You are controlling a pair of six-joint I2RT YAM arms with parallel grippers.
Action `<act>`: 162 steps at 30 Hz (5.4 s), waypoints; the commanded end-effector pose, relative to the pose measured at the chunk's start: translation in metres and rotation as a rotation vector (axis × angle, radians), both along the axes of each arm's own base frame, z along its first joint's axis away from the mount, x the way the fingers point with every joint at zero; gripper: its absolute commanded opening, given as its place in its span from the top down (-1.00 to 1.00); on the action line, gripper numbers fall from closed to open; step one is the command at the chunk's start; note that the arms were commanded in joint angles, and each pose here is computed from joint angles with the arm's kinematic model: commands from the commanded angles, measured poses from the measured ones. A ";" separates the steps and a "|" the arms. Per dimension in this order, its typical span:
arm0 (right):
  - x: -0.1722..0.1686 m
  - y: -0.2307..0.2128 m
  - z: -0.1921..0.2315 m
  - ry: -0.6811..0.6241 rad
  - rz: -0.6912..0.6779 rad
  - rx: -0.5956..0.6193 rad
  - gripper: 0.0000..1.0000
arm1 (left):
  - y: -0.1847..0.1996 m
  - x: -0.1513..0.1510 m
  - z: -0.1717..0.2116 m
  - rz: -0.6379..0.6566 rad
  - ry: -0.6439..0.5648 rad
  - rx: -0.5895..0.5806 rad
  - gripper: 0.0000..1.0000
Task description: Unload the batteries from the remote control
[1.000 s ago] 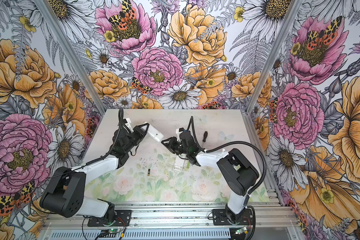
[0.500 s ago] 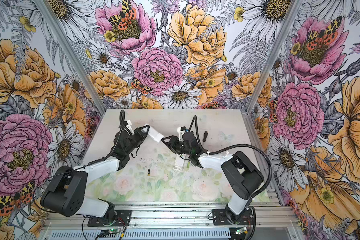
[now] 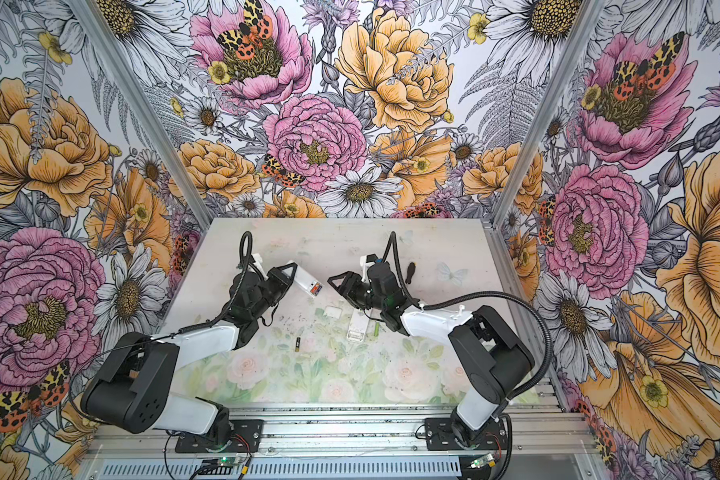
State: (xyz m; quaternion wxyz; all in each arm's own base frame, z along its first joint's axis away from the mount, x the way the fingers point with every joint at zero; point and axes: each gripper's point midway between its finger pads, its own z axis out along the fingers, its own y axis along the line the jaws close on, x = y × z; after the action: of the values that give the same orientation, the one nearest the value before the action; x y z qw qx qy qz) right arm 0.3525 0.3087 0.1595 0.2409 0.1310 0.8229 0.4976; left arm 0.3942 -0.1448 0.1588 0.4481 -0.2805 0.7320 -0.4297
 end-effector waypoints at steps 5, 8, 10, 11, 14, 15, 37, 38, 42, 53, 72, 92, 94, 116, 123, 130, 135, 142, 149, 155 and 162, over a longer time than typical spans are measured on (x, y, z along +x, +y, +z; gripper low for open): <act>0.006 -0.137 -0.025 0.070 -0.188 -0.584 -0.35 | 0.053 -0.028 -0.037 0.224 0.077 -0.004 0.96; 0.013 -0.181 -0.045 0.142 -0.218 -0.694 -0.35 | 0.065 -0.032 -0.049 0.267 0.096 -0.012 0.91; 0.022 -0.206 -0.055 0.169 -0.240 -0.744 -0.33 | 0.068 -0.029 -0.052 0.278 0.094 -0.025 0.89; 0.027 -0.214 -0.056 0.176 -0.253 -0.758 -0.33 | 0.069 -0.026 -0.054 0.282 0.095 -0.030 0.88; 0.047 -0.229 -0.064 0.187 -0.259 -0.790 -0.33 | 0.072 -0.020 -0.060 0.306 0.087 -0.059 0.81; 0.054 -0.229 -0.070 0.196 -0.243 -0.796 -0.33 | 0.074 -0.018 -0.064 0.320 0.081 -0.075 0.79; 0.100 -0.213 -0.129 0.341 -0.218 -0.773 -0.18 | 0.079 -0.049 -0.094 0.413 0.270 -0.012 -0.98; 0.097 -0.214 -0.129 0.347 -0.225 -0.773 -0.17 | 0.081 -0.054 -0.089 0.419 0.283 0.010 -0.97; 0.100 -0.220 -0.131 0.351 -0.236 -0.784 -0.18 | 0.090 -0.069 -0.062 0.442 0.316 0.156 -0.98; 0.141 -0.233 -0.146 0.423 -0.284 -0.827 0.08 | 0.089 -0.097 -0.027 0.391 0.297 0.213 -0.98; 0.079 -0.230 -0.039 0.343 -0.412 -0.643 1.00 | -0.220 -0.076 0.072 -0.832 -0.360 0.606 -0.97; 0.049 -0.224 0.001 0.335 -0.509 -0.513 1.00 | -0.312 -0.092 0.008 -1.170 -0.316 0.402 -0.54; 0.051 -0.223 0.003 0.332 -0.510 -0.508 1.00 | -0.311 -0.092 0.001 -1.174 -0.297 0.407 -0.47; 0.051 -0.203 0.066 0.227 -0.484 -0.356 0.52 | -0.279 -0.053 -0.019 -0.992 -0.283 0.627 1.00; 0.053 -0.194 0.099 0.136 -0.419 -0.292 0.01 | -0.260 -0.043 0.000 -0.894 -0.378 0.805 1.00; 0.052 -0.209 0.144 0.021 -0.194 -0.128 -0.22 | -0.216 -0.042 0.043 -0.709 -0.503 1.078 1.00; 0.045 -0.193 0.151 0.013 0.059 0.049 -0.26 | -0.204 -0.060 0.071 -0.664 -0.646 1.271 1.00; 0.025 -0.162 0.148 0.022 0.219 0.116 -0.27 | -0.193 -0.076 0.068 -0.644 -0.815 1.416 1.00; -0.003 -0.151 0.123 0.069 0.284 0.120 -0.28 | -0.195 -0.078 0.075 -0.624 -0.870 1.436 1.00; -0.011 -0.154 0.100 0.103 0.300 0.049 -0.27 | -0.194 -0.087 0.079 -0.646 -0.901 1.439 1.00; -0.025 -0.151 0.085 0.129 0.352 0.009 -0.27 | -0.198 -0.096 0.079 -0.679 -0.951 1.487 1.00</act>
State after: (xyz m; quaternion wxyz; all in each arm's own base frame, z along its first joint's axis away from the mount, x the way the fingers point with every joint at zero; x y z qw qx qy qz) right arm 0.3372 0.1526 0.2503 0.1041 0.0417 0.8409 0.5294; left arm 0.3069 -0.3364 0.2216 0.5940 0.4988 0.6305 -0.0280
